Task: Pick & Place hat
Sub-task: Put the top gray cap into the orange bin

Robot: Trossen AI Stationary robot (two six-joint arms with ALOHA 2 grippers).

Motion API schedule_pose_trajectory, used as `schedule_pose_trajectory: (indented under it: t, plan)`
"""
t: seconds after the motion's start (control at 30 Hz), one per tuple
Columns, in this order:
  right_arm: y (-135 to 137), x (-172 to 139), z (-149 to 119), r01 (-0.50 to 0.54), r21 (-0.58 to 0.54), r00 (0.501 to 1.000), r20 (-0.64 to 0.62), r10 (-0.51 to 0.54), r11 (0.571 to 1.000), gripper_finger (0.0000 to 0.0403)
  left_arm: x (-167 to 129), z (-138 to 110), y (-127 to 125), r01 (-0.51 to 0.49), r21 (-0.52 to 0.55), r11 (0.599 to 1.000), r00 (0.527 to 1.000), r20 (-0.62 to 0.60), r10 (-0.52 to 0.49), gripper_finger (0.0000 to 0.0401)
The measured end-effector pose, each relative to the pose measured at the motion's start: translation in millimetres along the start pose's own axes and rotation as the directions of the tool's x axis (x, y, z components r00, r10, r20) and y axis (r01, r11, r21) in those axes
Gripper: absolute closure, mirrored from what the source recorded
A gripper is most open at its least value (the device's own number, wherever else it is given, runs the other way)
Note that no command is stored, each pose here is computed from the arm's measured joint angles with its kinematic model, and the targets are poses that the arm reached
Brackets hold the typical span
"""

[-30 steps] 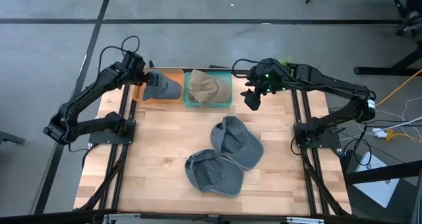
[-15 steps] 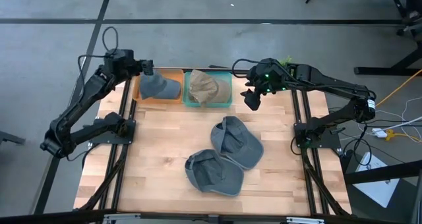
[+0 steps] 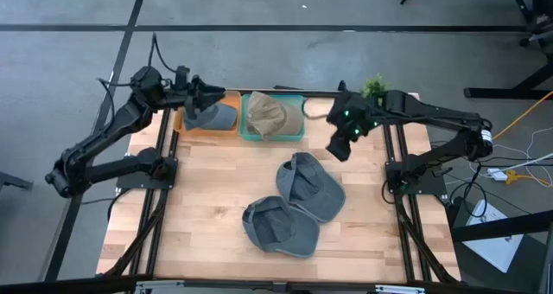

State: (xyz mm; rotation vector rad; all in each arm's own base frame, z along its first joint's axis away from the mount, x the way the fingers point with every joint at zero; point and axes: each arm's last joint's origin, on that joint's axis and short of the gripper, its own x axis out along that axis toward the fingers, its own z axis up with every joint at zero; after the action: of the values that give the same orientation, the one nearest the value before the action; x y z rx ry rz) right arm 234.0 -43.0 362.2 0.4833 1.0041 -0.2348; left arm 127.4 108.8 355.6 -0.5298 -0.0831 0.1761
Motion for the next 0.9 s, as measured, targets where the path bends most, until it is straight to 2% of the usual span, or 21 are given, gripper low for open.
schedule_pose_trajectory:
  t: [0.17, 0.37, 0.47, 0.63, 0.83, 0.9]
  plan:
    - [8.4, 24.0, -23.1, 0.017, -0.017, 0.99, -0.141, -0.019, 1.0, 0.017, 8.2, -7.3, -8.0, 0.058, 0.015, 0.998, 0.997, -0.048, -0.057, 0.0228]
    - [4.9, 61.2, -51.9, 0.063, 0.032, 0.961, -0.27, -0.052, 0.997, 0.017, 18.1, -14.9, -12.6, 0.099, -0.008, 0.995, 0.99, -0.097, -0.099, 0.0228]
    - [1.0, 82.7, -65.0, 0.07, 0.077, 0.956, -0.29, -0.045, 0.995, 0.017, 23.1, -18.7, -14.1, 0.116, -0.019, 0.993, 0.985, -0.123, -0.118, 0.0228]
    - [-4.6, 115.8, -87.8, 0.017, 0.155, 0.949, -0.312, 0.033, 0.988, 0.017, 30.5, -27.2, -16.8, 0.135, -0.047, 0.99, 0.974, -0.18, -0.141, 0.0228]
    - [-14.4, 141.4, -112.1, 0.06, 0.245, 0.95, -0.312, 0.02, 0.968, 0.017, 39.0, -36.8, -18.6, 0.146, -0.06, 0.988, 0.958, -0.239, -0.156, 0.0228]
    - [-15.5, 147.7, -117.3, 0.038, 0.265, 0.952, -0.302, 0.045, 0.964, 0.017, 42.1, -39.1, -18.2, 0.148, -0.059, 0.987, 0.955, -0.252, -0.158, 0.0228]
